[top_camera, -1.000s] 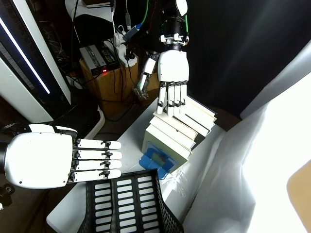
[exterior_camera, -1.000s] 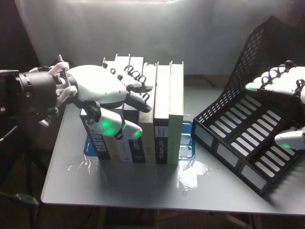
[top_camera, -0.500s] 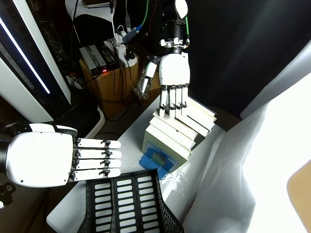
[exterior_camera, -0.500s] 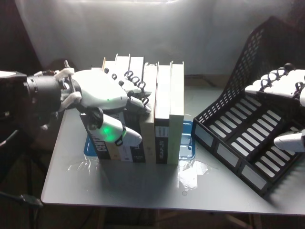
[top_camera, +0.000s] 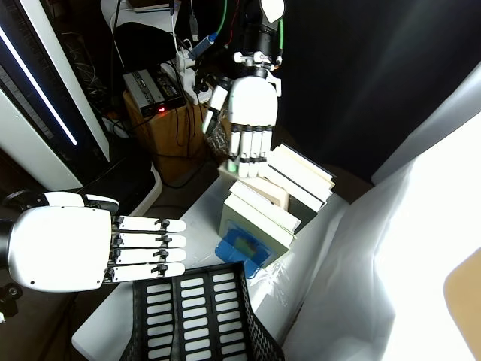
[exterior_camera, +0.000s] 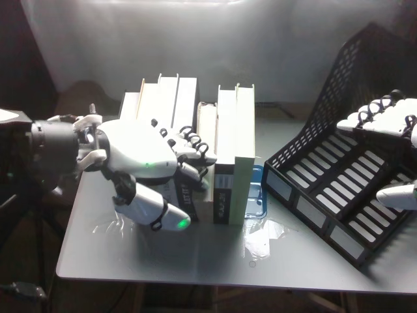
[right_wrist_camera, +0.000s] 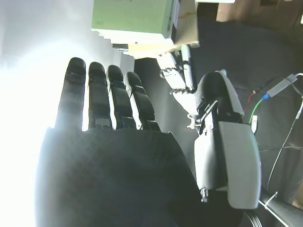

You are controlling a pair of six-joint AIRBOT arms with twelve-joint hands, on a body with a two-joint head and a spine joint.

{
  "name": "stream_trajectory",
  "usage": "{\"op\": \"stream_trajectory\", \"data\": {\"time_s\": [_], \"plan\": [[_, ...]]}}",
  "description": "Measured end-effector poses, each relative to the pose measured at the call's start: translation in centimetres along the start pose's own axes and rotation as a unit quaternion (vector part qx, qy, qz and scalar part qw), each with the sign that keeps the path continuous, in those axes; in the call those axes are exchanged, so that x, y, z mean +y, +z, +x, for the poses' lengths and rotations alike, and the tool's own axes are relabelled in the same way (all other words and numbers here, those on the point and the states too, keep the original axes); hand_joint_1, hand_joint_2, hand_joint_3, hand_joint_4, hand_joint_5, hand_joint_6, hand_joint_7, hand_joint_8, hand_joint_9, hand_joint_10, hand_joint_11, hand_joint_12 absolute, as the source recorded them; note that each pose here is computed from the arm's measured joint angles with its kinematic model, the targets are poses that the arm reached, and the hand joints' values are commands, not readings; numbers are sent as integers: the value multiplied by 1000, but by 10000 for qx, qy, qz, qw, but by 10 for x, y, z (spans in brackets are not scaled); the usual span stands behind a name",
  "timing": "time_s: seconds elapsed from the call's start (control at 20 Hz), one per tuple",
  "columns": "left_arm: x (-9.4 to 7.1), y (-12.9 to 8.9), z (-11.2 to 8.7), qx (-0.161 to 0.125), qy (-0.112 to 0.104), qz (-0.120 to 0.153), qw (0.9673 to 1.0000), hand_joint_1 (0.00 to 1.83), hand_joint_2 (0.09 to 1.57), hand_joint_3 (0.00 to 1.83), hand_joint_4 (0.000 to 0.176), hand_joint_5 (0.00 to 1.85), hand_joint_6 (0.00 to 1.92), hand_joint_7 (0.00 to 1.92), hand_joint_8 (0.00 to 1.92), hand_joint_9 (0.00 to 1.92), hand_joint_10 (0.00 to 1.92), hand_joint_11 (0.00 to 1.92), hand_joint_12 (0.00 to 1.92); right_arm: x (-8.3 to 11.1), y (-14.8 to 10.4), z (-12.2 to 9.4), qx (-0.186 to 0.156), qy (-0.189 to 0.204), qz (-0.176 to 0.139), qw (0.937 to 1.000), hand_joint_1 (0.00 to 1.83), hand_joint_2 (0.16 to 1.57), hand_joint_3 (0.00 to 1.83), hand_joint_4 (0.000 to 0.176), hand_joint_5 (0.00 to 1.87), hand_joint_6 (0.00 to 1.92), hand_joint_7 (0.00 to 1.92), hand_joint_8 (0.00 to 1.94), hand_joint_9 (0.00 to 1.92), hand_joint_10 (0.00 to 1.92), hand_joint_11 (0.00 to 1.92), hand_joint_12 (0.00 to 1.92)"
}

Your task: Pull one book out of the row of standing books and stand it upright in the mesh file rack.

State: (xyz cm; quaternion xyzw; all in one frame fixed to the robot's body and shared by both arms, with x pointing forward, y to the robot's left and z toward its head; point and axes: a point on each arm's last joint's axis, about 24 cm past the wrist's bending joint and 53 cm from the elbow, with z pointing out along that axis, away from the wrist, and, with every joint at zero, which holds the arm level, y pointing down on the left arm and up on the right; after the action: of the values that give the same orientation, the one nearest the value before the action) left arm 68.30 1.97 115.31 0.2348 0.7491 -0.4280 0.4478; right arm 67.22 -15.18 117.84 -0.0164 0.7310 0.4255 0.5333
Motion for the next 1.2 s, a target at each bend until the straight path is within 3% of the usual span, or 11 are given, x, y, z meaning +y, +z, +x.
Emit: {"op": "stream_trajectory", "data": {"time_s": [0.5, 0.75, 0.9, 1.2], "plan": [[-11, -14, 22, 127, -432, 245, 9987, 0, 1319, 4, 0, 323, 1, 0, 0, 0, 0, 0, 0, -2, -1, 2, 12, 38, 29, 10000, 353, 1241, 0, 0, 0, 0, 0, 0, 0, 0, 0, 0], [-14, -19, 36, 226, -617, 337, 9973, 61, 1284, 0, 0, 454, 39, 0, 0, 0, 0, 0, 0, -2, -1, 2, 11, 45, 28, 10000, 408, 1238, 0, 0, 0, 0, 0, 0, 0, 0, 0, 0], [-15, -23, 45, 277, -756, 367, 9961, 1, 1329, 13, 0, 353, 1, 0, 0, 0, 0, 0, 0, -2, -1, 2, 11, 45, 28, 10000, 428, 1237, 0, 0, 0, 0, 0, 0, 0, 0, 0, 0], [-23, -29, 68, 478, -1025, 520, 9922, 0, 1314, 3, 0, 358, 9, 0, 0, 0, 0, 0, 0, -3, -1, 2, 12, 58, 35, 10000, 419, 1242, 1, 0, 0, 0, 0, 0, 0, 0, 0, 0]]}}
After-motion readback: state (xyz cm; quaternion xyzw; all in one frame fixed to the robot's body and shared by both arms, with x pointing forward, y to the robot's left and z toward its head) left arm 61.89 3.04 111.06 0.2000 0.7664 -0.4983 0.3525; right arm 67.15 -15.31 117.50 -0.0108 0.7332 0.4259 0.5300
